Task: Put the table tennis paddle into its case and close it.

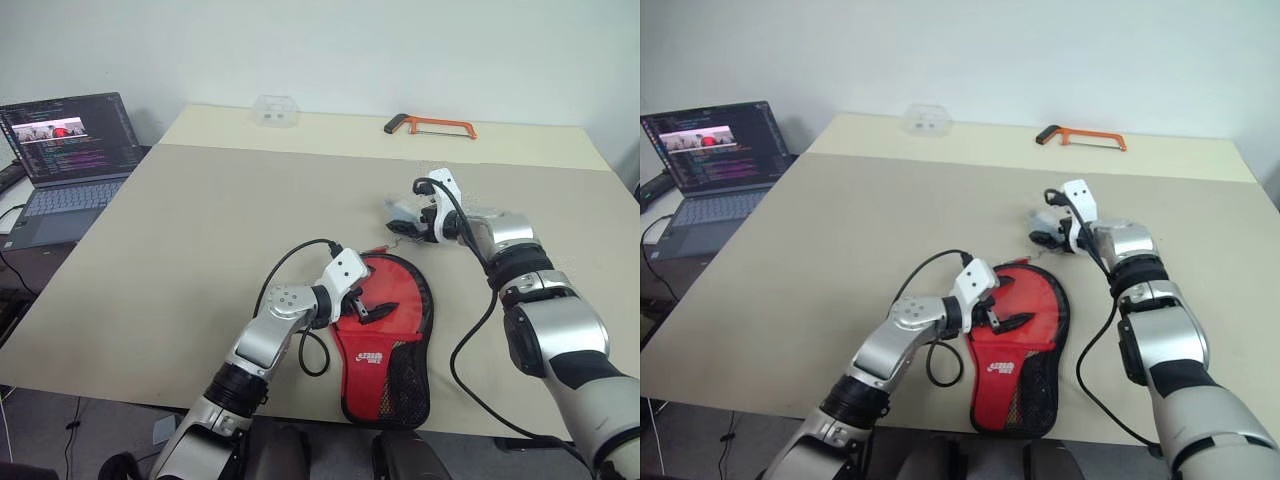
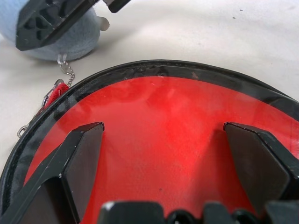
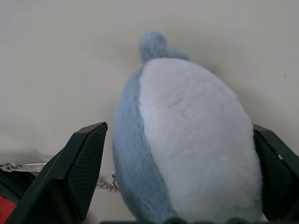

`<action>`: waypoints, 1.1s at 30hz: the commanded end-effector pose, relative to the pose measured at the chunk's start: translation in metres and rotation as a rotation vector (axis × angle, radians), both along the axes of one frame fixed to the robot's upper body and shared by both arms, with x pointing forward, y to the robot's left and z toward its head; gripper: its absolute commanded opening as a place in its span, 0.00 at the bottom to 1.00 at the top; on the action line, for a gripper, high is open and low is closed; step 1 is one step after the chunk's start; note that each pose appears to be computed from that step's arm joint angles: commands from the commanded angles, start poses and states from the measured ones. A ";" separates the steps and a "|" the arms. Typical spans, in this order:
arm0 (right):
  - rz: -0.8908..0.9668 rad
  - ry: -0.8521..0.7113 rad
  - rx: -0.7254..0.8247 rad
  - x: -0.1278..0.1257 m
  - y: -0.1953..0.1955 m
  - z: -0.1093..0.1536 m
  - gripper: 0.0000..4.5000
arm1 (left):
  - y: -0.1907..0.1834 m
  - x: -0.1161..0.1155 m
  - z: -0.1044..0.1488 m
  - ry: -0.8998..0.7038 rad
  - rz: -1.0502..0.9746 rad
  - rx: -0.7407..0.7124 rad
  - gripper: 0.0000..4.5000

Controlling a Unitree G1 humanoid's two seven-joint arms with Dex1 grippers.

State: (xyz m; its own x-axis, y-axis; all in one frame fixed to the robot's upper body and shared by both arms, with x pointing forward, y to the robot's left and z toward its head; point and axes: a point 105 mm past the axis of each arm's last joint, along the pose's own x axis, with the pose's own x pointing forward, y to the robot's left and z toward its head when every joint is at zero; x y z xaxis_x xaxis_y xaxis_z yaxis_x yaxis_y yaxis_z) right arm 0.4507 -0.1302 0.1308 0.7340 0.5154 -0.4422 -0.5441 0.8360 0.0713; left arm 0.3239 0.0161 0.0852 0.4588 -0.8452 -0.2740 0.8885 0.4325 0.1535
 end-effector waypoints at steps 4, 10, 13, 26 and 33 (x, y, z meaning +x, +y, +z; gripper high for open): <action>-0.044 -0.022 0.018 0.005 -0.001 0.004 0.80 | 0.005 0.001 -0.017 0.049 0.029 0.054 1.00; -0.066 -0.041 0.008 0.008 -0.006 0.008 0.37 | 0.003 0.001 -0.017 0.047 0.025 0.055 1.00; -0.082 -0.057 -0.049 0.009 -0.011 0.006 0.21 | 0.003 0.002 -0.017 0.049 0.028 0.052 1.00; -0.196 -0.262 -0.233 0.018 -0.067 0.059 0.09 | 0.000 0.001 -0.021 0.048 0.000 0.087 1.00; -0.254 -0.244 -0.332 0.009 -0.107 0.048 0.09 | -0.003 0.003 -0.022 0.046 -0.023 0.097 1.00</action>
State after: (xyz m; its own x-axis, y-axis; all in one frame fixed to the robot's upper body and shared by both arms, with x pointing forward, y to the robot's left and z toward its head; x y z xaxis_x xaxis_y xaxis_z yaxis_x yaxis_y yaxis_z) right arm 0.4587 -0.2139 0.1510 0.8747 0.2286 -0.4274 -0.3512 0.9067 -0.2338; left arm 0.3294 0.0080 0.0869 0.4298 -0.8543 -0.2924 0.9024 0.3956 0.1709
